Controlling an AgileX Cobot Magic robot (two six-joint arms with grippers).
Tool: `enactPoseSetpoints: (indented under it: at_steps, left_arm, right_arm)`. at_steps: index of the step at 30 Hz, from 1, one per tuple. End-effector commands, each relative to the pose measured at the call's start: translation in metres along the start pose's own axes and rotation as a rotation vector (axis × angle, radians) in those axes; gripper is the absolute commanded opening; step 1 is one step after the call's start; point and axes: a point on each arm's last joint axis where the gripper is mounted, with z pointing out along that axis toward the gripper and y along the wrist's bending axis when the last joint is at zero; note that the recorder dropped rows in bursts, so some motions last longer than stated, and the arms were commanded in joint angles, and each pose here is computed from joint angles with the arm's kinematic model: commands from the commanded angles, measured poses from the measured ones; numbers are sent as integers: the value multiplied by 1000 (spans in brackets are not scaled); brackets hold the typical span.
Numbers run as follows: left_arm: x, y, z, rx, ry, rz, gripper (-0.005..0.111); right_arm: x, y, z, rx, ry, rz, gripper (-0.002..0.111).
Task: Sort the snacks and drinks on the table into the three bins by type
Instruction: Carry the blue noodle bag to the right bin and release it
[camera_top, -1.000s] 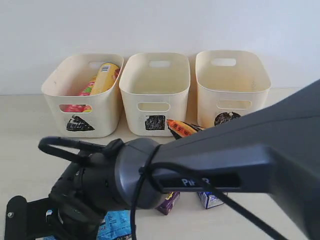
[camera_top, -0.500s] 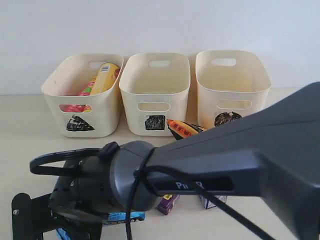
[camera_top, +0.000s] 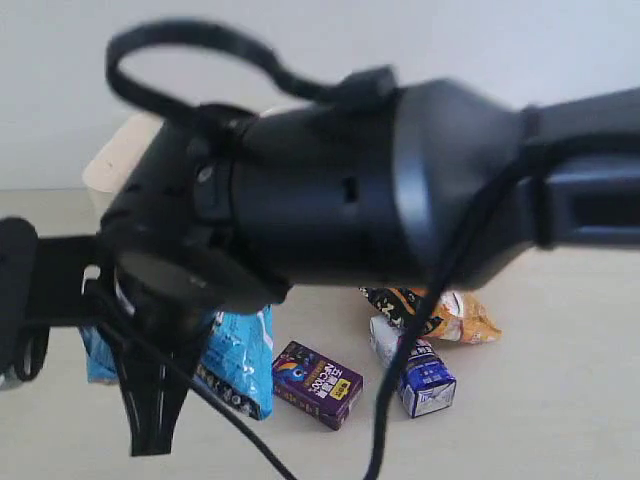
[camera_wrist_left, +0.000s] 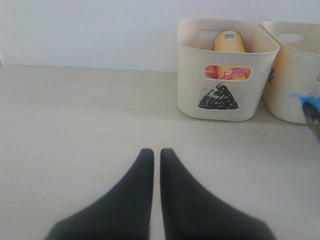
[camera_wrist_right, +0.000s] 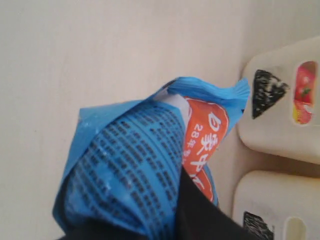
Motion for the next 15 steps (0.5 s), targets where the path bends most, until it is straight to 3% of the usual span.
enactPoseSetpoints:
  at_steps: [1,5,8,15]
  left_arm:
    - [1,0,0,2,2,-8,4]
    - [1,0,0,2,2,-8,4]
    - [1,0,0,2,2,-8,4]
    - [1,0,0,2,2,-8,4]
  right_arm:
    - [4,-17,-51,66,-31,30,0]
    - [14,-33,-91,168,-22,22,0]
    - [29,-52,-114,230,-39,93,0]
    - [85,-99,-123,338,47,250,0]
